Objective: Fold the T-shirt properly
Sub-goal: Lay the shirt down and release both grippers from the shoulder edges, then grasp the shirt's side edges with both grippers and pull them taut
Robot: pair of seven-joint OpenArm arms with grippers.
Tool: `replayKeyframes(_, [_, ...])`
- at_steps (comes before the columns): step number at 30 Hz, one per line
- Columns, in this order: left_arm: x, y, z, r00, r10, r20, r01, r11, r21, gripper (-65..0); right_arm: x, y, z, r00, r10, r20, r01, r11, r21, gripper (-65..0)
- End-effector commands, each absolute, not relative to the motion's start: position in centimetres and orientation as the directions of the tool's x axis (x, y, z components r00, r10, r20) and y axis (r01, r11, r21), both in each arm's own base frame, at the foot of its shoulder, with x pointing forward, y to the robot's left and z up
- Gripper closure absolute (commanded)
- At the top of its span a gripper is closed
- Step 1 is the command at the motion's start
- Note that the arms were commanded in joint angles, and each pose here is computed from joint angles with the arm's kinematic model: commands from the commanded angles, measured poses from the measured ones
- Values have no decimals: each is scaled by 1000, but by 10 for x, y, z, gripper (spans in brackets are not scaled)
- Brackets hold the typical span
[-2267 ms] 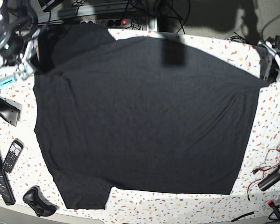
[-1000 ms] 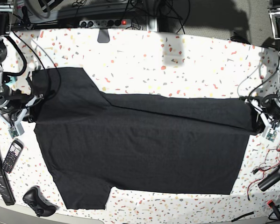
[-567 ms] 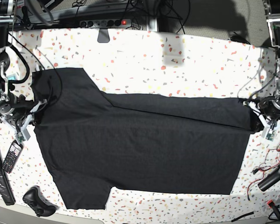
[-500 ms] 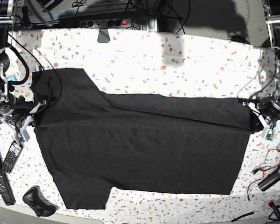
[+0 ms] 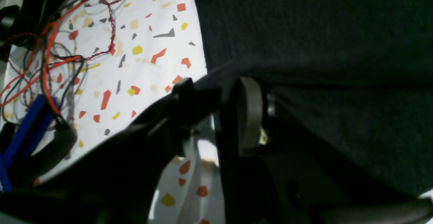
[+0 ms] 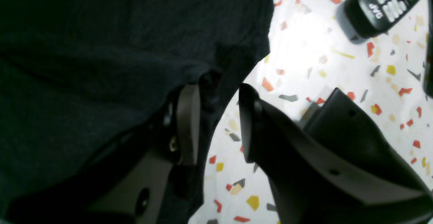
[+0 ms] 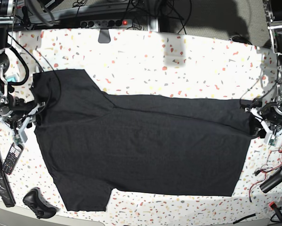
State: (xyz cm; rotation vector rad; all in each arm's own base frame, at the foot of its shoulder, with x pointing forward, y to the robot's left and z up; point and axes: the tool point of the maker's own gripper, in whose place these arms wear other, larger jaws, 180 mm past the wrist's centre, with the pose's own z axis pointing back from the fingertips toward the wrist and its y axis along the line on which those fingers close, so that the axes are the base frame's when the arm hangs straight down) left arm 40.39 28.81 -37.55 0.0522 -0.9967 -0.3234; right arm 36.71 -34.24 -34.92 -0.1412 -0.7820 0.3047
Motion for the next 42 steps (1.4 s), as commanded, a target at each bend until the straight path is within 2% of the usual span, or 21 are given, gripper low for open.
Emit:
replayKeyframes(1, [415, 302, -351, 454, -295, 841, 217, 952, 216, -207, 382, -354, -319, 616, 310, 724, -176, 950, -257, -193])
replayKeyframes(6, [413, 313, -340, 469, -215, 857, 185, 972, 142, -193, 382, -351, -294, 594, 157, 789, -126, 987, -101, -190])
replayKeyframes(8, [412, 311, -337, 474, -185, 861, 184, 977, 109, -143, 380, -342, -288, 590, 146, 794, -163, 985, -59, -168])
replayKeyframes(11, [411, 301, -341, 490, -150, 859, 189, 980, 63, -16, 376, -323, -286, 583, 164, 796, -251, 968, -15, -74])
replayKeyframes(12, [411, 297, -343, 495, -144, 857, 191, 980, 54, 0, 374, -320, -289, 589, 157, 792, -252, 968, -3, -38])
replayKeyframes(14, [410, 286, -350, 503, -126, 855, 197, 980, 28, 0, 371, -314, -299, 601, 146, 786, -254, 967, 14, 0])
replayKeyframes(18, [406, 260, -367, 518, -89, 851, 211, 977, -27, 0, 366, -294, -318, 618, 116, 778, -260, 964, 62, 0])
replayKeyframes(21, [404, 247, -376, 525, -72, 848, 204, 978, -43, 0, 367, -286, -331, 619, 143, 772, -256, 966, 27, 0])
replayKeyframes(24, [407, 249, -381, 530, -34, 847, 135, 990, -45, 0, 369, -282, -340, 619, 175, 766, -255, 967, -15, 0])
replayKeyframes(28, [405, 246, -387, 544, -50, 838, 139, 990, -32, 0, 365, -272, -351, 636, 166, 753, -256, 967, 3, 0])
replayKeyframes(34, [389, 245, -426, 602, 10, 799, 111, 989, -96, 0, 345, -274, -374, 675, 195, 712, -255, 967, -23, 0])
replayKeyframes(42, [353, 227, -450, 651, -29, 758, 206, 968, -141, 0, 301, -278, -410, 748, 210, 629, -257, 966, -18, 0])
